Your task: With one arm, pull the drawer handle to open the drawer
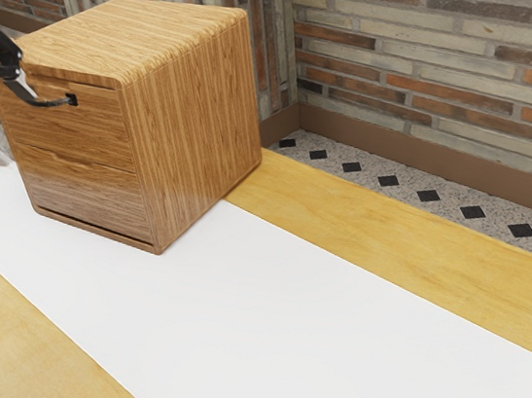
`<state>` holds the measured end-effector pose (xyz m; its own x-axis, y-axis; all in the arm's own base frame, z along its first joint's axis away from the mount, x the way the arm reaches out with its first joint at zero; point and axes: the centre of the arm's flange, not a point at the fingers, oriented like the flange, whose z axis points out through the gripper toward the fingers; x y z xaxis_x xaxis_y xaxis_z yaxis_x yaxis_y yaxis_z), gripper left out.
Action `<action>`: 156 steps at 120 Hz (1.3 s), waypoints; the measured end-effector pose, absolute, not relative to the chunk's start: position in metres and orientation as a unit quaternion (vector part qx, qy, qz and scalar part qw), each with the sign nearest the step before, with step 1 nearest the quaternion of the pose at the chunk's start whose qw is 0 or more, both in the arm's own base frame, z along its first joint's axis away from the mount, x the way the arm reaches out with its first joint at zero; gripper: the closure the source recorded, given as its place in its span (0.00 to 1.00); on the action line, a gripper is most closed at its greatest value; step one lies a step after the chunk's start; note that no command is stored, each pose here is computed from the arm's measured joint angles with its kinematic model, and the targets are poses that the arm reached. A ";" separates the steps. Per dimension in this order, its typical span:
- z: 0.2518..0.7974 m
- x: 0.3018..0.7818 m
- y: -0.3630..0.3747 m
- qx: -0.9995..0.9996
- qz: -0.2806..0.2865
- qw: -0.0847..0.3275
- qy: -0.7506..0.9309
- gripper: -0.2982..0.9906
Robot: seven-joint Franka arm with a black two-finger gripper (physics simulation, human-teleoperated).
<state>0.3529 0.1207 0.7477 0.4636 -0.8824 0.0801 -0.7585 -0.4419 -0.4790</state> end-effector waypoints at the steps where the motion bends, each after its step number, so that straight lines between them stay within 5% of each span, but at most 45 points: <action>1: 0.749 0.351 0.123 -0.833 -0.162 0.193 0.492 0.25; 23: 0.731 0.342 0.203 -0.852 -0.147 0.178 0.469 0.25; 68: 0.746 0.427 0.231 -0.821 -0.138 0.218 0.510 0.25; 97: 0.758 0.428 0.244 -0.800 -0.171 0.269 0.508 0.25; 156: 0.730 0.428 0.285 -0.805 -0.197 0.273 0.488 0.29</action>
<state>0.4281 0.2849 0.7296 0.4455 -0.8939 0.0500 -0.6789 -0.3737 -0.6320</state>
